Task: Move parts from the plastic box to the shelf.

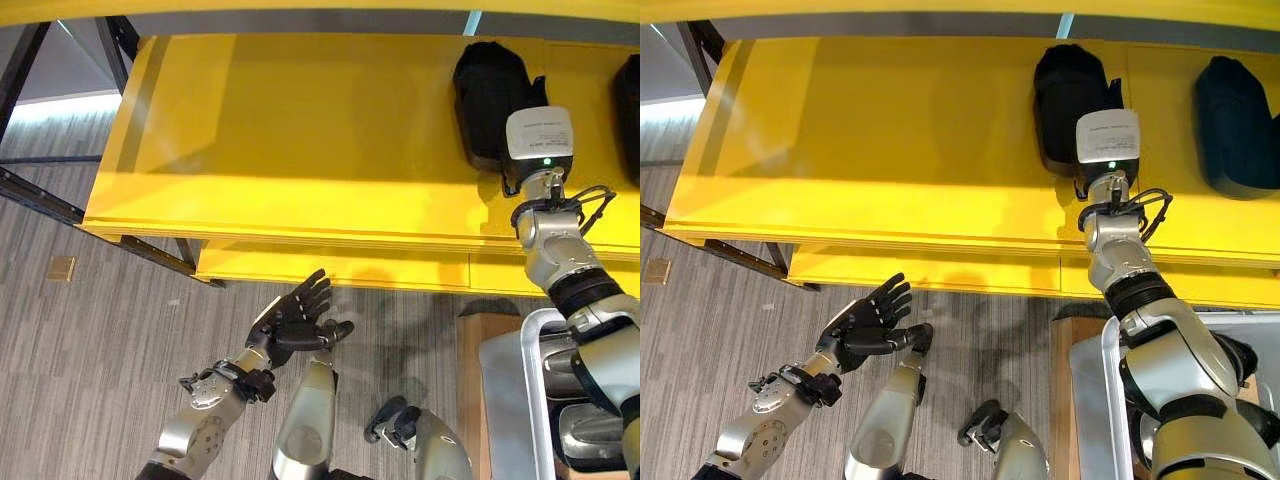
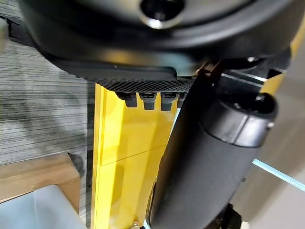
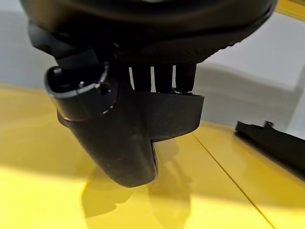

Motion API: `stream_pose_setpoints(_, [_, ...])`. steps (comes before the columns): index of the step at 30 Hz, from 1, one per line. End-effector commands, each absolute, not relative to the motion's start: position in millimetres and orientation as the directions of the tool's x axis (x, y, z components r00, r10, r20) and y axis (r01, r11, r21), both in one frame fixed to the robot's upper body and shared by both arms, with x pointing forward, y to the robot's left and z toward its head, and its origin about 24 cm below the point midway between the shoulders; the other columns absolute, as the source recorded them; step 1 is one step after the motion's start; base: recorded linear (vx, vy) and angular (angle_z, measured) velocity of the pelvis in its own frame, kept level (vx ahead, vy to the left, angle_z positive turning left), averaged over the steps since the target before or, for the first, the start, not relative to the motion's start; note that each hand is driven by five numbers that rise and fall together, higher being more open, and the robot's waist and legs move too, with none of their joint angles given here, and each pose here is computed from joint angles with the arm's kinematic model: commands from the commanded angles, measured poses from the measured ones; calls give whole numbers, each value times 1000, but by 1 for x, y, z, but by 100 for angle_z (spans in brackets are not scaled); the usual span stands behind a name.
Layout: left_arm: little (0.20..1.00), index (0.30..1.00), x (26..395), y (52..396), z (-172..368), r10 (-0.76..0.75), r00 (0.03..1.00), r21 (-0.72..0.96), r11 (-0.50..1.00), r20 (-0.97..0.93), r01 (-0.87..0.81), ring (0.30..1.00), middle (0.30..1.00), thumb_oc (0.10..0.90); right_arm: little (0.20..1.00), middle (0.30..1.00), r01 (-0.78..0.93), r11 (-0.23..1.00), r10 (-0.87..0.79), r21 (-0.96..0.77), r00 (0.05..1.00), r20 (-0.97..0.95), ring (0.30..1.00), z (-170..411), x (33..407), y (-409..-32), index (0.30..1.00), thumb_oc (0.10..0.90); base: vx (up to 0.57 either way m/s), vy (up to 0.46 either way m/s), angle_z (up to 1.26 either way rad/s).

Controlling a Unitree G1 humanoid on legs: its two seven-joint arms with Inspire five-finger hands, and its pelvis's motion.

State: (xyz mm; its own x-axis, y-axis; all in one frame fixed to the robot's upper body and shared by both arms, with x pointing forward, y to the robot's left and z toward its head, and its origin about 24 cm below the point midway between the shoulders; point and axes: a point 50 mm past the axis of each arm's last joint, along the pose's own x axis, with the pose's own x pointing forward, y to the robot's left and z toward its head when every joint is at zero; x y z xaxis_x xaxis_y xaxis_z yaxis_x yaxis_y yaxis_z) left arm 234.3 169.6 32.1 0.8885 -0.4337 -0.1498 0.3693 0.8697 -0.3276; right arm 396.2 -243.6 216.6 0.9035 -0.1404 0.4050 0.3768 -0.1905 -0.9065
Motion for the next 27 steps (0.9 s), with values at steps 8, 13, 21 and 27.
stream_pose_setpoints(8, [1000,1000,228,168,56,-483,875,-311,835,-20,454,1000,1000,900,300,300,622,-246,-188,-743,722,666,300,328,383,-265,300,400,59,-9,3])
stream_pose_setpoints(13, [1000,1000,228,171,55,-462,887,-309,845,-12,436,1000,1000,900,300,300,589,-226,-189,-776,755,628,300,324,384,-264,300,400,44,8,2])
stream_pose_setpoints(21, [1000,1000,227,173,51,-442,897,-324,848,7,420,1000,1000,900,300,300,531,-188,-165,-827,812,559,300,287,389,-258,300,400,7,21,-1])
stream_pose_setpoints(27, [1000,1000,227,171,51,-452,892,-324,841,19,433,1000,1000,900,300,300,495,-170,-168,-852,837,520,300,258,389,-257,300,400,-36,-8,-2])
